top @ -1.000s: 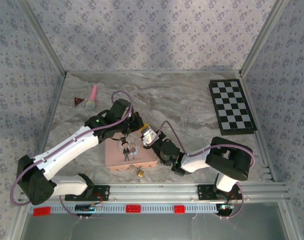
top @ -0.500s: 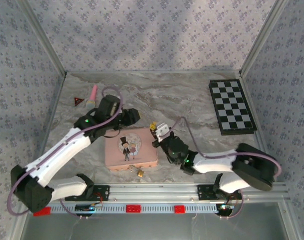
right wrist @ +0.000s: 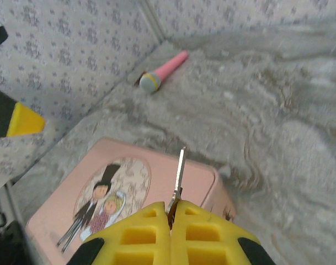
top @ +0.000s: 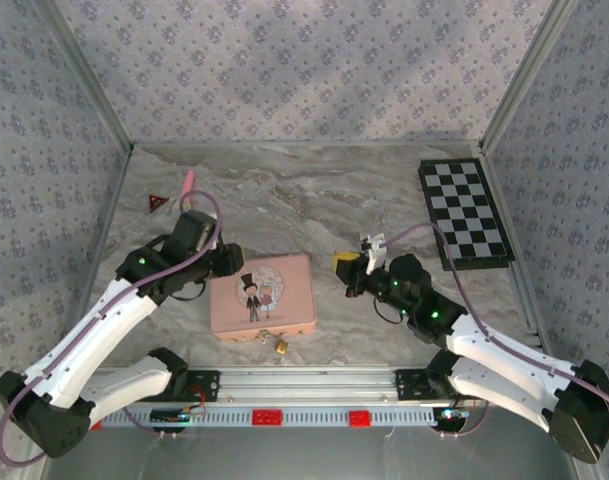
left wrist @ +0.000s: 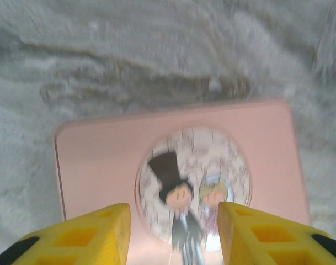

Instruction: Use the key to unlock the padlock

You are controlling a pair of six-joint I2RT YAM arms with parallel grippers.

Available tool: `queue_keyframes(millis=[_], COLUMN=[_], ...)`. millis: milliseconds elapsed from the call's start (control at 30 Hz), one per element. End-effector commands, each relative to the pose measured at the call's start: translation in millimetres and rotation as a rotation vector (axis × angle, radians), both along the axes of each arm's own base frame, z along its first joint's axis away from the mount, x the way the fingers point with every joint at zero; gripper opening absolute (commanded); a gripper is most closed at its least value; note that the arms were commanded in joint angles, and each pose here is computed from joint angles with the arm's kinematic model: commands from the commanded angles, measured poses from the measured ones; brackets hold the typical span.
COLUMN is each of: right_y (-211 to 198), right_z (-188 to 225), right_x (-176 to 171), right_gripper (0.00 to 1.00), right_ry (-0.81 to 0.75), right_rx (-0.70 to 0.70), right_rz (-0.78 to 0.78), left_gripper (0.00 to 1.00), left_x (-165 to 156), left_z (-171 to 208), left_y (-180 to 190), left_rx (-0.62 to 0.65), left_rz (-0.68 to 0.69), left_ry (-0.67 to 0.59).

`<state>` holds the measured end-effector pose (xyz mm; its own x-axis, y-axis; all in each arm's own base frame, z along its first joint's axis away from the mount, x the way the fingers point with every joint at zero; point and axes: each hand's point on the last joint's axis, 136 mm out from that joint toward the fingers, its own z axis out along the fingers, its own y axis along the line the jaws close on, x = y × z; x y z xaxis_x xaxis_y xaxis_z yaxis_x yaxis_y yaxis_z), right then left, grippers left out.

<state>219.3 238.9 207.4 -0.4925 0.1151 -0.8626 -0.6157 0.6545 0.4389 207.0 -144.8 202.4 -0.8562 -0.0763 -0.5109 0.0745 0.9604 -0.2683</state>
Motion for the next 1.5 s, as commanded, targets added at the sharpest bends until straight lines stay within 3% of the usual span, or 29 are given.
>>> queue_keyframes(millis=[0,100,200,267,333,533,733,1167,1467], right_y=[-3.2,-6.4,-7.7,-7.7,-7.4,-8.2,-8.6,-18.4,-21.6], right_z=[-21.2,-24.1,-27.0,-29.3,-30.6,-35.8,-39.1,-41.3,-37.7], right_x=[-16.8,-16.7,-14.6,-13.1,-12.0,-9.5,-10.4,-13.8,-12.7], right_gripper=[0.0,0.0,0.0,0.0,0.0,0.0,0.0,0.0,0.0], right_ry=[0.137,0.151,0.159,0.168,0.172,0.176,0.191,0.199,0.195], right_rx=[-0.033,-0.058,-0.071,-0.078,-0.078,-0.084,-0.077,-0.071,-0.063], right_rz=[0.052,0.044,0.032,0.025,0.021,0.01,0.01,-0.025,-0.048], left_gripper=[0.47,0.49,0.51,0.61,0.64,0.74,0.79,0.82,0.79], left_x=[-36.6,-63.4,-89.2,-104.5,-117.2,-132.0,-113.9,-77.7,3.0], left_z=[-1.2,-10.0,-28.0,-40.1,-49.1,-76.1,-93.8,-124.3,-118.2], left_y=[28.2,49.3,43.8,47.5,58.0,57.8,28.9,-8.0,-35.0], left_rx=[0.192,0.265,0.191,0.175,0.167,0.073,-0.058,-0.106,-0.07], left_rz=[-0.005,0.044,0.02,0.019,0.053,0.102,0.072,-0.009,-0.052], left_ry=[0.078,0.156,0.242,0.297,0.324,0.374,0.298,0.279,0.163])
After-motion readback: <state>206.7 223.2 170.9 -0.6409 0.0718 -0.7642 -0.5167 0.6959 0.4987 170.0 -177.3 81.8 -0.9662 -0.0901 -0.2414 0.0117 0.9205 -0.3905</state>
